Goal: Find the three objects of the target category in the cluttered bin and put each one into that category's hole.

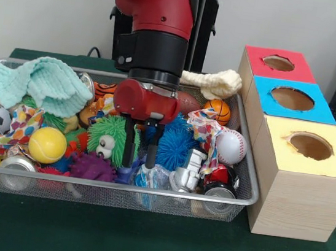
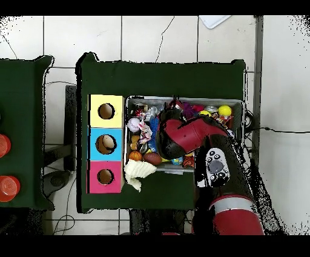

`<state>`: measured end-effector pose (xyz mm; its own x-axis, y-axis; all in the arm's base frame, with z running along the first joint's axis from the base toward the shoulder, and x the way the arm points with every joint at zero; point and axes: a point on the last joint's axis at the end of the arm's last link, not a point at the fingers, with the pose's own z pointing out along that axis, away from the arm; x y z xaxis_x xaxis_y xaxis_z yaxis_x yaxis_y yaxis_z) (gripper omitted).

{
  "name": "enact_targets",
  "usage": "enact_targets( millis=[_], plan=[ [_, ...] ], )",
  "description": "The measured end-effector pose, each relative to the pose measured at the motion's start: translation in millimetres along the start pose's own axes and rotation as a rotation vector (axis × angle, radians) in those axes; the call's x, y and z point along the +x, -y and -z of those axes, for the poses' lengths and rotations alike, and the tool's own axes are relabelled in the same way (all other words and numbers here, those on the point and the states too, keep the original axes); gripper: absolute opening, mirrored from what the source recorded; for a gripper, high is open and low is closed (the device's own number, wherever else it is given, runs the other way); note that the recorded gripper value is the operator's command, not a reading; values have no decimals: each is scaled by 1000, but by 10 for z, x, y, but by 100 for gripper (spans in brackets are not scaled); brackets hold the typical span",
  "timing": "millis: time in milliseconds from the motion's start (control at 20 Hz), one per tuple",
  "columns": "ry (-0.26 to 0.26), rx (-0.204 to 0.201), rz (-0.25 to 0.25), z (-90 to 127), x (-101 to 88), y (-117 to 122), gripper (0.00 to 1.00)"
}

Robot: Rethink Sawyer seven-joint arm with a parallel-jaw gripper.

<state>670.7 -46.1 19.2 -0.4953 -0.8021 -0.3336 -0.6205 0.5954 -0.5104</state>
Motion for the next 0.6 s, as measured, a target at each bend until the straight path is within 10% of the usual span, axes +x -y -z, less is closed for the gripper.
enact_targets(
  millis=[600],
  plan=[
    [-14, -41, -106, -146, 85, -57, 100]
  ],
)
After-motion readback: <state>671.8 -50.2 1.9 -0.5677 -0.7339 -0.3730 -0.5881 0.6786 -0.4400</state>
